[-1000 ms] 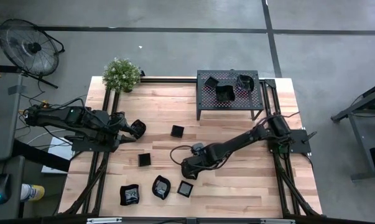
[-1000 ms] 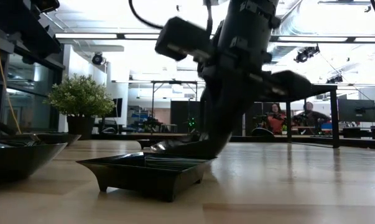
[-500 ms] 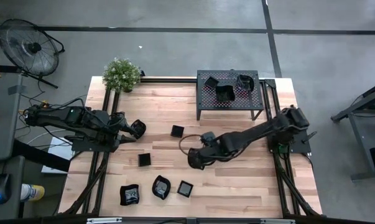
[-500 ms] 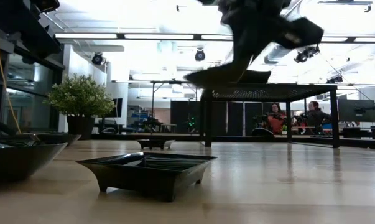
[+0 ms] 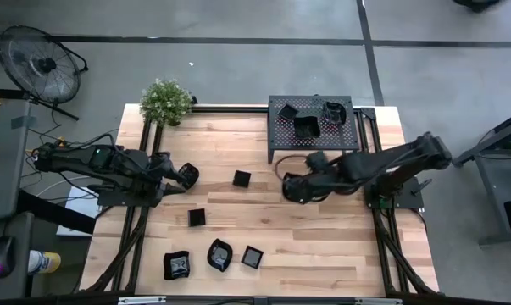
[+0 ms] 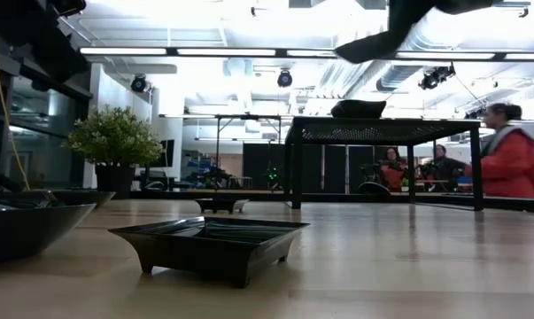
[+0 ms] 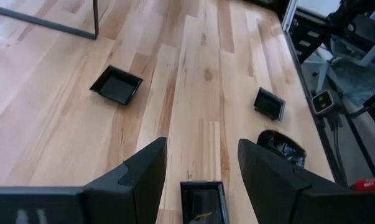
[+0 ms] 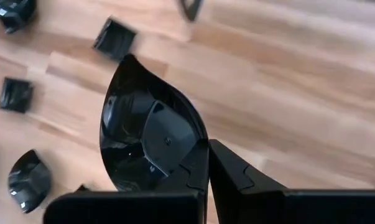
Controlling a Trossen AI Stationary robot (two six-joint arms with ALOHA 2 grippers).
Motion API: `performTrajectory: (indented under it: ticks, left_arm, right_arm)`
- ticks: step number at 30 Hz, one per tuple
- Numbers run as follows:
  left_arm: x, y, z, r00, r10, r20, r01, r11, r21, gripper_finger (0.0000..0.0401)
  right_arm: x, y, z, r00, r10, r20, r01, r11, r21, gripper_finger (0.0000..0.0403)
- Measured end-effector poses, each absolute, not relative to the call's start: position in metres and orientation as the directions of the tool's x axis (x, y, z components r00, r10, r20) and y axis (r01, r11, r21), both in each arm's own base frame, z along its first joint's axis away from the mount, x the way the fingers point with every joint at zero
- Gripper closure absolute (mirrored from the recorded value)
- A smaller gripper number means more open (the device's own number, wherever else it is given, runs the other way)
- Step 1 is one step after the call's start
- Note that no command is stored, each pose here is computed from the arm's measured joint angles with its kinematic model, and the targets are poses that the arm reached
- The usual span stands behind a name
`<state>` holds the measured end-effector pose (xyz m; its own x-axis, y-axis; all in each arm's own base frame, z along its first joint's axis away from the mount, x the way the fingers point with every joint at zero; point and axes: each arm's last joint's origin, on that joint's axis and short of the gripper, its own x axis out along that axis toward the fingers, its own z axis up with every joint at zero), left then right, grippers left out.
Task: Pick & Place Mini shaped plates
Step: Stack the black leaf-shaped plate on top of the black leaf-shaped plates on the shelf
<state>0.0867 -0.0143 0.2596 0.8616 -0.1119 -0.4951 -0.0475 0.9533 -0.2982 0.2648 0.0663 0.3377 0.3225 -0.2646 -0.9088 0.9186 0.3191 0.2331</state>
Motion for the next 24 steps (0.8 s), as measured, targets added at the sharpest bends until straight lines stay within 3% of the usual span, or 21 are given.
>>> performTrajectory:
  ticks: [7,13,24]
  left_arm:
    - [0.089,-0.013,0.263,0.887,-0.076,-0.457,-0.086,0.943,-0.323,0.0206]
    - [0.091,-0.013,0.267,0.908,-0.048,-0.416,-0.113,0.928,-0.355,0.0206]
    - [0.095,-0.012,0.277,0.951,-0.001,-0.309,-0.134,0.899,-0.416,0.0206]
  right_arm:
    - [0.214,0.033,0.368,0.260,-0.336,-0.905,0.937,0.314,0.152,0.0403]
    - [0.175,0.000,0.392,0.296,-0.433,-0.851,0.937,0.306,0.170,0.0403]
    - [0.136,-0.065,0.404,0.194,-0.507,-0.840,0.937,0.350,0.005,0.0403]
